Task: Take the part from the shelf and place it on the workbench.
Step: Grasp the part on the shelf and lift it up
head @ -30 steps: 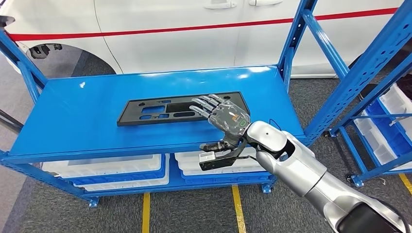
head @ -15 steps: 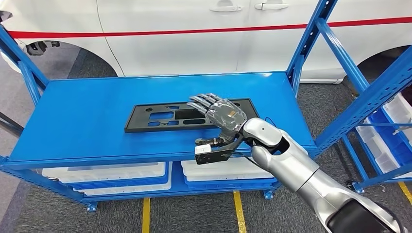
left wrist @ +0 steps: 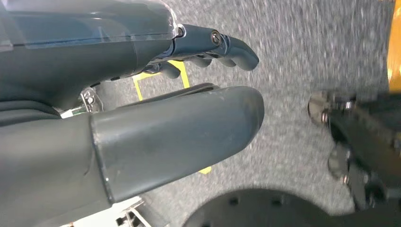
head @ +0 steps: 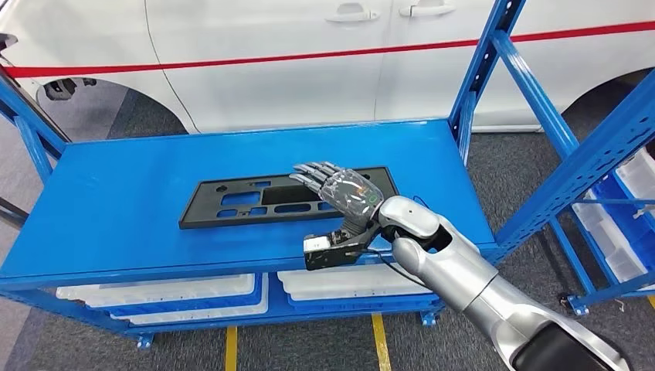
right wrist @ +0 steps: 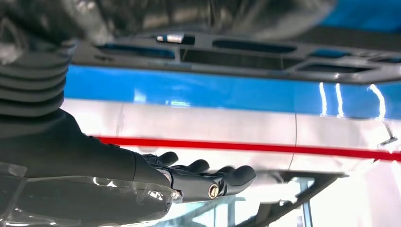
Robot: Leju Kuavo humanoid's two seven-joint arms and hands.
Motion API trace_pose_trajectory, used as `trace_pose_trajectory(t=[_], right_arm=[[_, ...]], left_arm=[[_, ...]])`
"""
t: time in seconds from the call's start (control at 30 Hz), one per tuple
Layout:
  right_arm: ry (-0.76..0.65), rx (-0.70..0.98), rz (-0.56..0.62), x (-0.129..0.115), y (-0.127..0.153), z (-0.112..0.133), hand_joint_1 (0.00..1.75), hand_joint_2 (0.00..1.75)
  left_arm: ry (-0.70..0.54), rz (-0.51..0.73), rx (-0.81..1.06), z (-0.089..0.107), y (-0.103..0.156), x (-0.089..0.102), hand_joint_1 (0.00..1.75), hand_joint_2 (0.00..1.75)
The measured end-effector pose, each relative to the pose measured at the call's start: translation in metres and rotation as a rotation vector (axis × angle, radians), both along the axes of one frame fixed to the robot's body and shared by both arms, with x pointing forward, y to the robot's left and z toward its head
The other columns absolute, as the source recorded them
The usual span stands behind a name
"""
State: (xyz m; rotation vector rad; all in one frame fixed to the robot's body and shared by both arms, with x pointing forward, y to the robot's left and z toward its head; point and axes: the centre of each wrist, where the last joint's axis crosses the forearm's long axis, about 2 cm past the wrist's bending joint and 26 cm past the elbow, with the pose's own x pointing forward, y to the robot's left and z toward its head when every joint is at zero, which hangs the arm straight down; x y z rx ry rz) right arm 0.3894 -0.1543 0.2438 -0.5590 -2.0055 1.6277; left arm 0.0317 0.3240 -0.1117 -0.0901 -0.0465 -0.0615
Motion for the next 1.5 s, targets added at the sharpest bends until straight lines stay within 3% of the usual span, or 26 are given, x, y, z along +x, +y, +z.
trace_pose_trajectory(t=[0.27, 0.87, 1.2, 1.5], right_arm=[[0.082, -0.012, 0.045, -0.007, 0.007, -0.010, 0.00, 1.75], [0.096, -0.016, 0.095, -0.020, 0.031, -0.018, 0.00, 1.75], [-0.026, 0.029, 0.048, -0.031, 0.079, -0.017, 0.00, 1.75], [-0.023, 0.018, -0.002, -0.028, 0.114, -0.024, 0.00, 1.75]], left_arm=[[0.004, 0.020, 0.005, 0.000, 0.002, -0.001, 0.00, 0.00], [0.003, 0.027, 0.003, 0.000, 0.002, -0.002, 0.00, 0.00], [-0.008, 0.004, 0.004, 0.000, 0.001, 0.000, 0.00, 0.00], [-0.020, -0.033, -0.002, 0.000, 0.001, 0.001, 0.00, 0.00]])
